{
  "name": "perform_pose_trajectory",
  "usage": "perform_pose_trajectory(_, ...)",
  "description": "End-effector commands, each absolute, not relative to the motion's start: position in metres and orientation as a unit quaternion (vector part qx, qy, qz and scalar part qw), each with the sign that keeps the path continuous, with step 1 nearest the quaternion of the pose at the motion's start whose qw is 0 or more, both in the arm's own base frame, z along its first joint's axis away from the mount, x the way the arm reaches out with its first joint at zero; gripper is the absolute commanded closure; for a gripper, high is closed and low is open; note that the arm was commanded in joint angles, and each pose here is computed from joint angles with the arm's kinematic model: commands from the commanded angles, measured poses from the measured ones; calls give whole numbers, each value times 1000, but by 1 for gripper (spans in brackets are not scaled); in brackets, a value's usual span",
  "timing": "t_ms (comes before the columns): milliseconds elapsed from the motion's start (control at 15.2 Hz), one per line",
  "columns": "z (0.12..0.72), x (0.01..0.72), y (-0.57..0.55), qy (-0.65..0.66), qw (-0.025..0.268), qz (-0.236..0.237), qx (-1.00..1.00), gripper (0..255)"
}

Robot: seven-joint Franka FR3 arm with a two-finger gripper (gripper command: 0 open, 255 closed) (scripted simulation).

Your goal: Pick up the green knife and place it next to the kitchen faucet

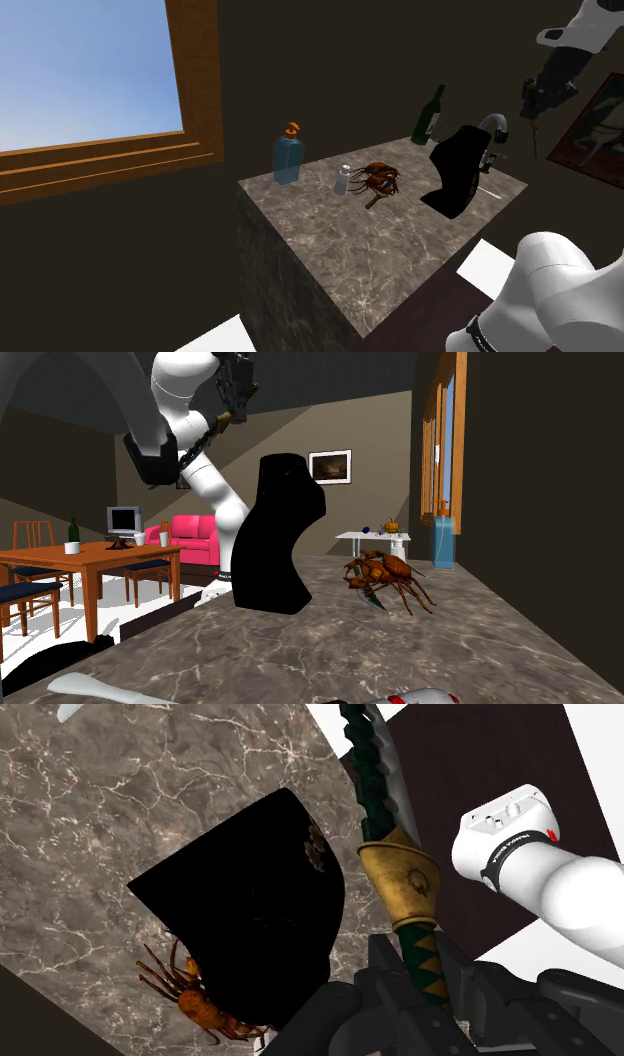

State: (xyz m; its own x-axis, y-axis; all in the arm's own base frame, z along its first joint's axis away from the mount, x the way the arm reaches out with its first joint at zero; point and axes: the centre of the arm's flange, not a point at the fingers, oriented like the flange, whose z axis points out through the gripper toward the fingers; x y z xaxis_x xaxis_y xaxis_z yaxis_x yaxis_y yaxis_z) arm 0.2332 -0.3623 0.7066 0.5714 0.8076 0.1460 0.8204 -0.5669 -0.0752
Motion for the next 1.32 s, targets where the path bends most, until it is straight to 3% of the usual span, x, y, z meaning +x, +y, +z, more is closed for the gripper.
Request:
perform_pose_trajectory(0, 705, 227, -389, -461, 67, -47, -884, 255)
perform_pose_trajectory(792, 705, 205, -549, -461, 67, -47, -884, 255)
perform_pose_trajectory(1254, 668, 205, -549, -461, 67, -47, -884, 255)
